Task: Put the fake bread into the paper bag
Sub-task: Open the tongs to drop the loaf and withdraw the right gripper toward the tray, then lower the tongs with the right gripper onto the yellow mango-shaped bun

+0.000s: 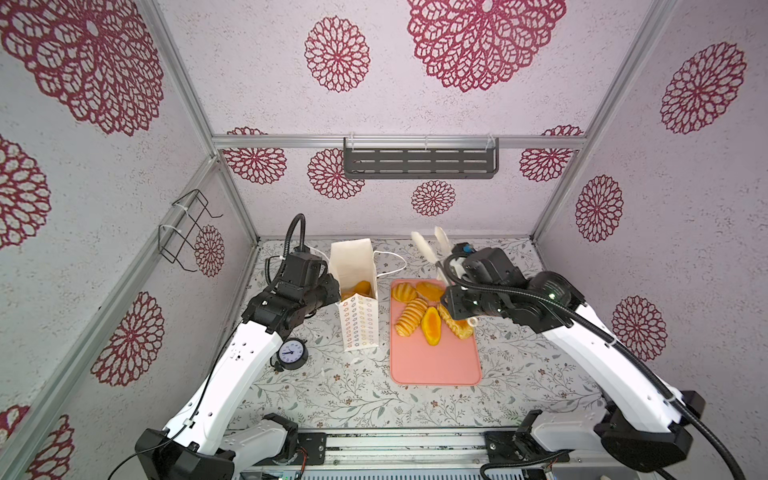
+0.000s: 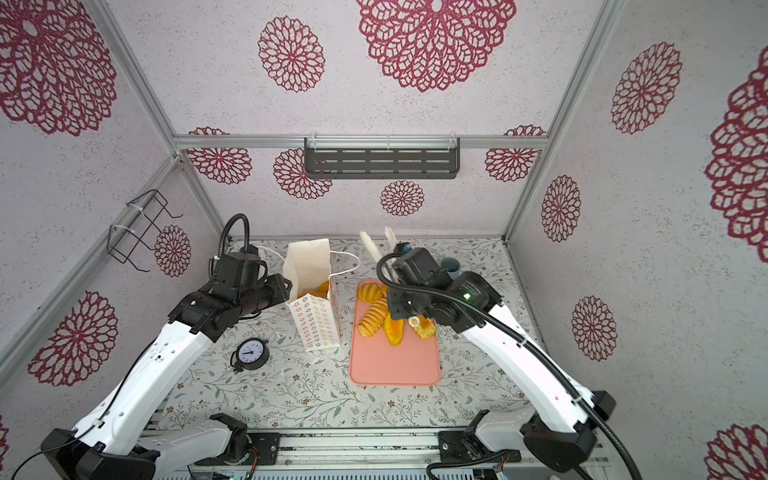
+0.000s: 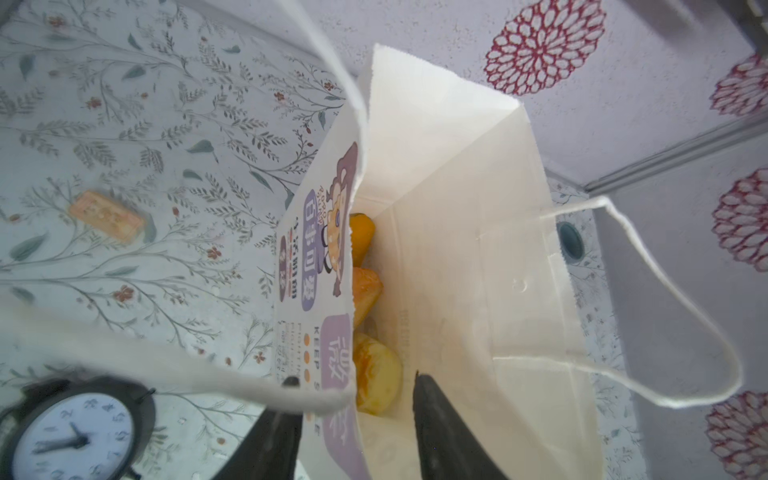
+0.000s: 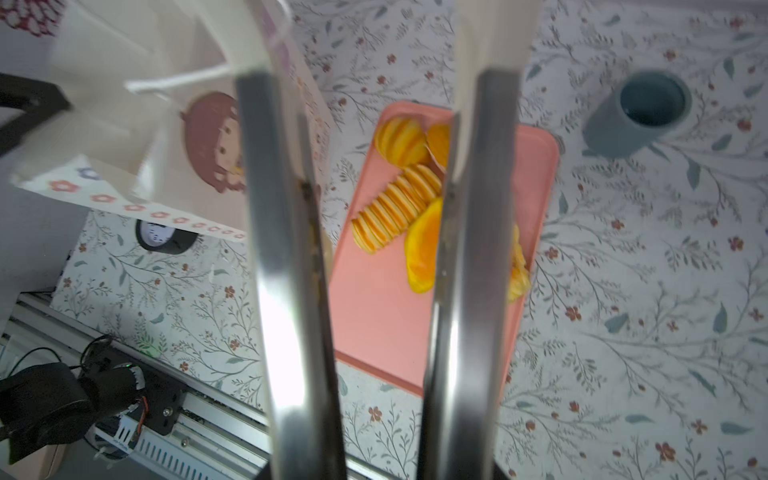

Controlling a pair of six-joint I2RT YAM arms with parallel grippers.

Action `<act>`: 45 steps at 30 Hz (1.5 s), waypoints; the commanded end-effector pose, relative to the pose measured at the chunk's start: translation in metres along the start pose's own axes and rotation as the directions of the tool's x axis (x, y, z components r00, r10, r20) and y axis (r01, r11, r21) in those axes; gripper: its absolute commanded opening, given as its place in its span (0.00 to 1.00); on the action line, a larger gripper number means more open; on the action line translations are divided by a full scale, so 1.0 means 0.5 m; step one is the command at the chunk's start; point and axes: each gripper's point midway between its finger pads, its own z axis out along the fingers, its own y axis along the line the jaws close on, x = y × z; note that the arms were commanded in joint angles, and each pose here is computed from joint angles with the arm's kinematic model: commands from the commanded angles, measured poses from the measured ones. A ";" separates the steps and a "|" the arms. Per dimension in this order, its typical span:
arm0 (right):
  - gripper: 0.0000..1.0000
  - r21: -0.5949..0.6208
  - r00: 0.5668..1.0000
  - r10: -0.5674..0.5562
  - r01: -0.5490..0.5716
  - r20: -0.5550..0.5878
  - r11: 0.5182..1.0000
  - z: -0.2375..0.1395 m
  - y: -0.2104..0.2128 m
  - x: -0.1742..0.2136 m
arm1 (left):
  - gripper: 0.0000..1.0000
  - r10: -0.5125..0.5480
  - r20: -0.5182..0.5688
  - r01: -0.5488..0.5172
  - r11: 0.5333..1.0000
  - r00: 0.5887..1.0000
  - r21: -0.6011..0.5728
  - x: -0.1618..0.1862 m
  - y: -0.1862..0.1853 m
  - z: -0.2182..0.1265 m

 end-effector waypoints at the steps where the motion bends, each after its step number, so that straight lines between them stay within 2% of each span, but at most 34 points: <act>1: 0.36 -0.024 0.993 0.084 -0.086 -0.081 0.996 0.036 -0.014 0.075 | 0.69 -0.010 0.039 0.008 0.999 0.999 0.032 -0.024 -0.013 -0.017; 4: 0.36 -0.006 0.982 0.124 -0.126 -0.141 0.992 0.067 -0.037 0.142 | 0.84 -0.016 0.039 0.014 0.999 0.999 0.044 -0.022 -0.016 -0.019; 10: 0.35 0.007 0.947 0.176 -0.181 -0.269 0.983 0.140 -0.059 0.260 | 0.95 -0.031 0.030 0.029 0.997 0.999 0.067 -0.010 -0.020 -0.019; 16: 0.39 0.034 0.926 0.159 -0.157 -0.343 0.987 0.181 -0.062 0.311 | 0.97 -0.024 0.019 0.023 0.998 1.000 0.061 0.001 -0.024 -0.018; 26: 0.43 0.045 0.900 0.131 -0.124 -0.416 0.991 0.223 -0.054 0.350 | 0.96 -0.029 0.024 0.028 0.998 0.999 0.050 0.006 -0.019 -0.015; 33: 0.46 0.068 0.888 0.128 -0.109 -0.442 0.992 0.241 -0.057 0.359 | 0.96 -0.024 0.024 0.023 0.999 0.999 0.043 0.011 -0.013 -0.013; 45: 0.44 0.127 0.870 0.119 -0.065 -0.478 0.990 0.270 -0.064 0.359 | 0.96 -0.033 0.025 0.031 0.998 0.999 0.062 0.019 -0.015 -0.002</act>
